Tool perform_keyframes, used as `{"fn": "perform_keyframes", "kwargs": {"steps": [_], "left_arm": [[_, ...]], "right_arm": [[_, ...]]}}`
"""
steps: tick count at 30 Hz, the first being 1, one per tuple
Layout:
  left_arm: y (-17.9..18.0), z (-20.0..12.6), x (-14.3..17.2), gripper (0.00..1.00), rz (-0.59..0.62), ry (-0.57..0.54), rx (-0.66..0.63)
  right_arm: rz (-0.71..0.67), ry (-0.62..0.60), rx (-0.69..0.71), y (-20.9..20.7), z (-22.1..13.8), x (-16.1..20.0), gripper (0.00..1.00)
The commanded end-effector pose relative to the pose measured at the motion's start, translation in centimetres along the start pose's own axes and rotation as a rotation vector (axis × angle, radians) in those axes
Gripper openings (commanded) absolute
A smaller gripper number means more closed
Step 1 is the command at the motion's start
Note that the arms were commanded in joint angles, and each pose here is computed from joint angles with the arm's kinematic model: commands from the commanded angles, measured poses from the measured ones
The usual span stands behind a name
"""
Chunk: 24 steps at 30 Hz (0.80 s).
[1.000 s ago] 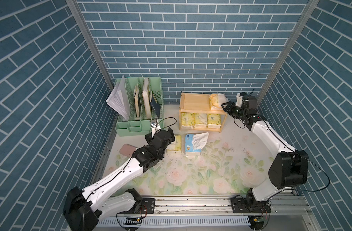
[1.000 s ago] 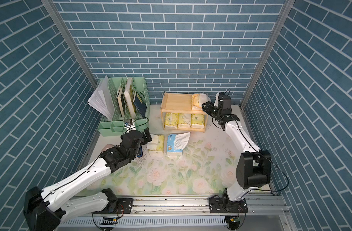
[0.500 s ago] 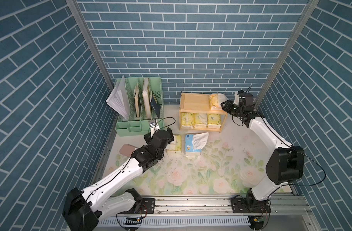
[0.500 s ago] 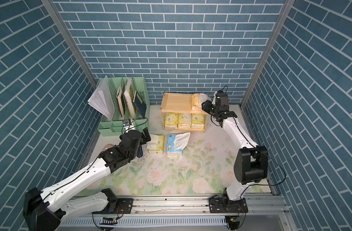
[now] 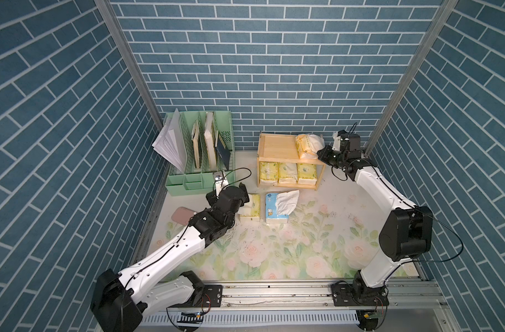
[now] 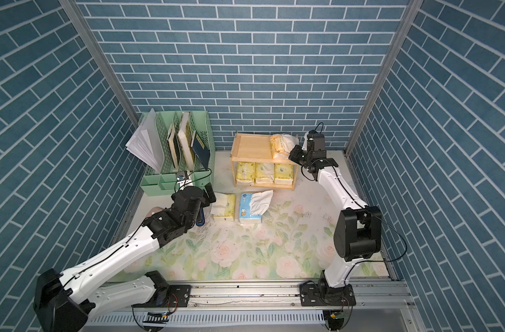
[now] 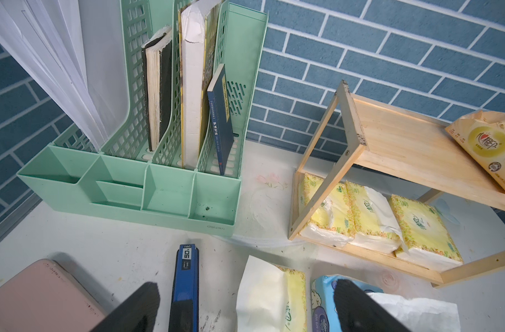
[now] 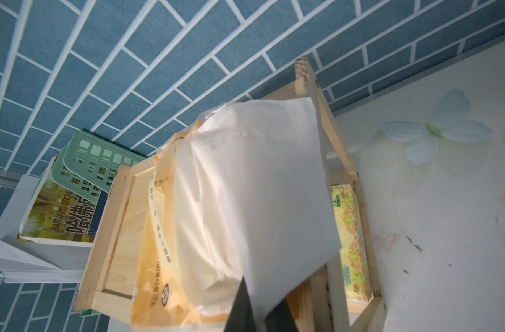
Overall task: Remove the tissue boxes from the shelf
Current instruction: Pick up a box of tissues from the shelf.
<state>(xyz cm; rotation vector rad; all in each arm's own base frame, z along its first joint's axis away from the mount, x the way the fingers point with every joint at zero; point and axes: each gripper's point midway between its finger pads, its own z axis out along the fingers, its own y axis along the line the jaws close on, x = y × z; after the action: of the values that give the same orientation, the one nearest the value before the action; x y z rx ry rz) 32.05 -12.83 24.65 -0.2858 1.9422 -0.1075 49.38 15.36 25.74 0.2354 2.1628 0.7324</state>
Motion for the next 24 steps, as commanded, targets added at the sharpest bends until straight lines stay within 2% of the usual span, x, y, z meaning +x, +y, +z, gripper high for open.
{"fn": "perform_keyframes", "kwargs": {"steps": [1,14,24], "left_arm": [[0.7,0.3,0.4,1.0,0.023,0.005,-0.025],[0.9,0.2,0.2,1.0,0.018,0.005,-0.028],[1.3,-0.2,0.0,1.0,0.01,-0.001,-0.032]], "right_arm": [[-0.009,0.011,-0.052,1.6,-0.3,-0.3,0.0],[-0.009,-0.059,-0.148,4.6,-5.1,-1.5,0.0],[0.021,-0.098,-0.187,4.9,-11.1,1.0,0.0]]}}
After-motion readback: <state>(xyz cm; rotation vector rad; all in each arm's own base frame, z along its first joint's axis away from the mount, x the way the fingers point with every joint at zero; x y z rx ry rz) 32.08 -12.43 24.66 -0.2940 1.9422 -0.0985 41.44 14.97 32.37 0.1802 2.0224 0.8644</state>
